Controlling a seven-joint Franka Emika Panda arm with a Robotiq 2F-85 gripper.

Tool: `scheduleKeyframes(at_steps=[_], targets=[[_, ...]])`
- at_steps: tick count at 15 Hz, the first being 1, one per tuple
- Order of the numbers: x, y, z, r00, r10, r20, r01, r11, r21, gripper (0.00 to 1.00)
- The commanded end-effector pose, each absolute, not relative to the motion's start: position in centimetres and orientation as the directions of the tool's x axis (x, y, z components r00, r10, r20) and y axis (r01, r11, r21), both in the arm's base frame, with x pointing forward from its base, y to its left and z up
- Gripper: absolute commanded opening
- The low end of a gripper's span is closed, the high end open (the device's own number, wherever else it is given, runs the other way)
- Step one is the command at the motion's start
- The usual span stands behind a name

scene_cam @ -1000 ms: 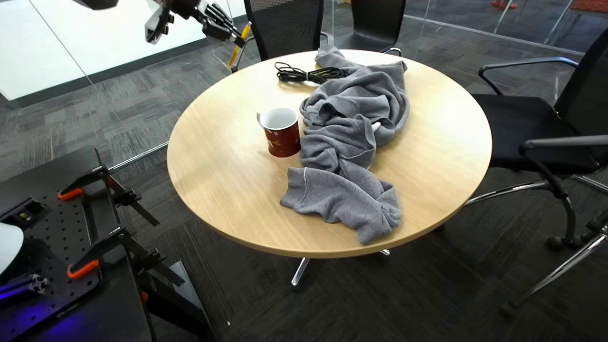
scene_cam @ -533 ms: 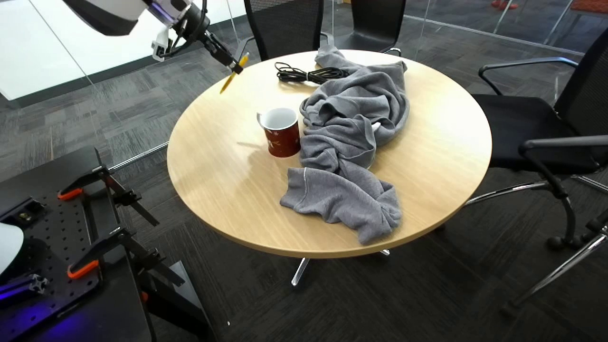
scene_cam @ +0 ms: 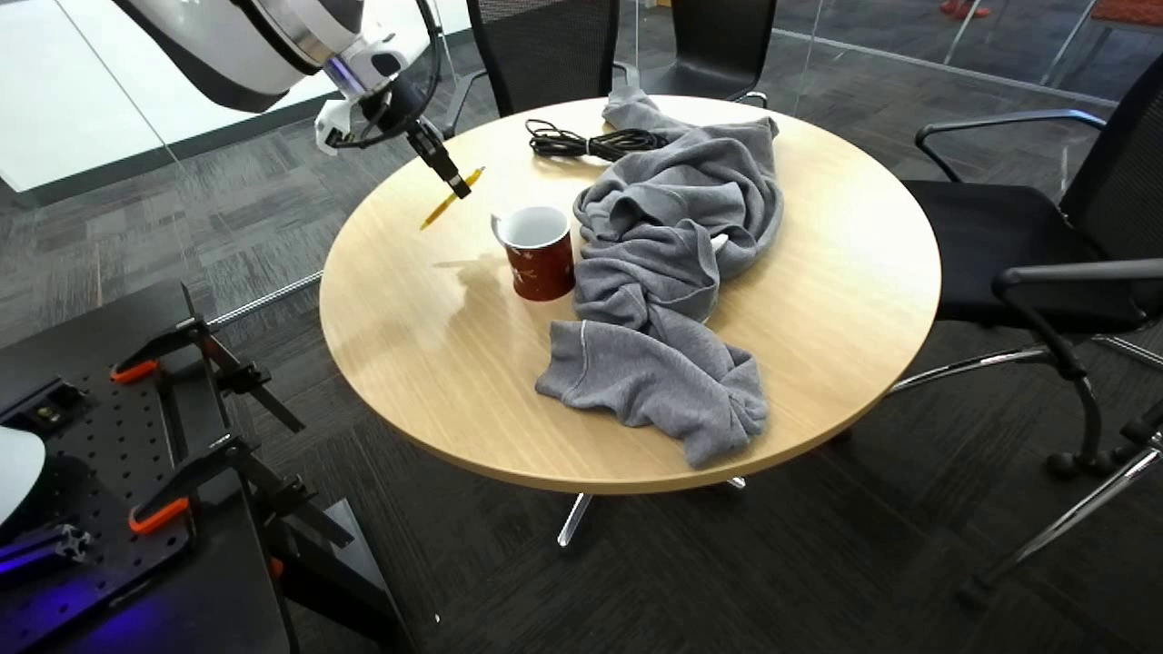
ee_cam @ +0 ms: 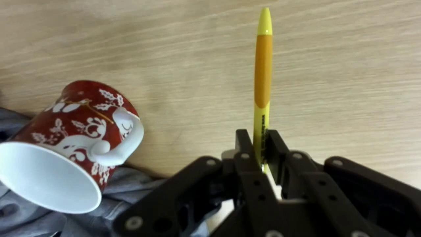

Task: Remove the marker out of the cup and put it on the table

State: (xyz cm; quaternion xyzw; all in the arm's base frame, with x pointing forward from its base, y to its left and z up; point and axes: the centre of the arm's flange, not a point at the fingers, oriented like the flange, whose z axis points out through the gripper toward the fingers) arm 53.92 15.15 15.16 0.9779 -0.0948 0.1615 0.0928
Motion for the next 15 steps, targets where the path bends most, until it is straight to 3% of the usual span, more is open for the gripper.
scheduleKeyframes(at_steps=[1, 8, 9, 10, 15], targets=[[55.6, 14.6, 13.7, 0.948, -0.16, 0.276, -0.216, -0.959, 0.184, 0.04], [56.2, 13.1, 10.4, 0.97, -0.198, 0.143, -0.22, -0.962, 0.16, 0.04], [56.3, 13.0, 10.4, 0.97, -0.204, 0.132, -0.224, -0.962, 0.159, 0.42], [56.3, 12.9, 10.6, 0.969, -0.208, 0.131, -0.228, -0.96, 0.161, 0.43], [55.9, 12.9, 13.8, 0.955, -0.22, 0.199, -0.256, -0.95, 0.181, 0.78]])
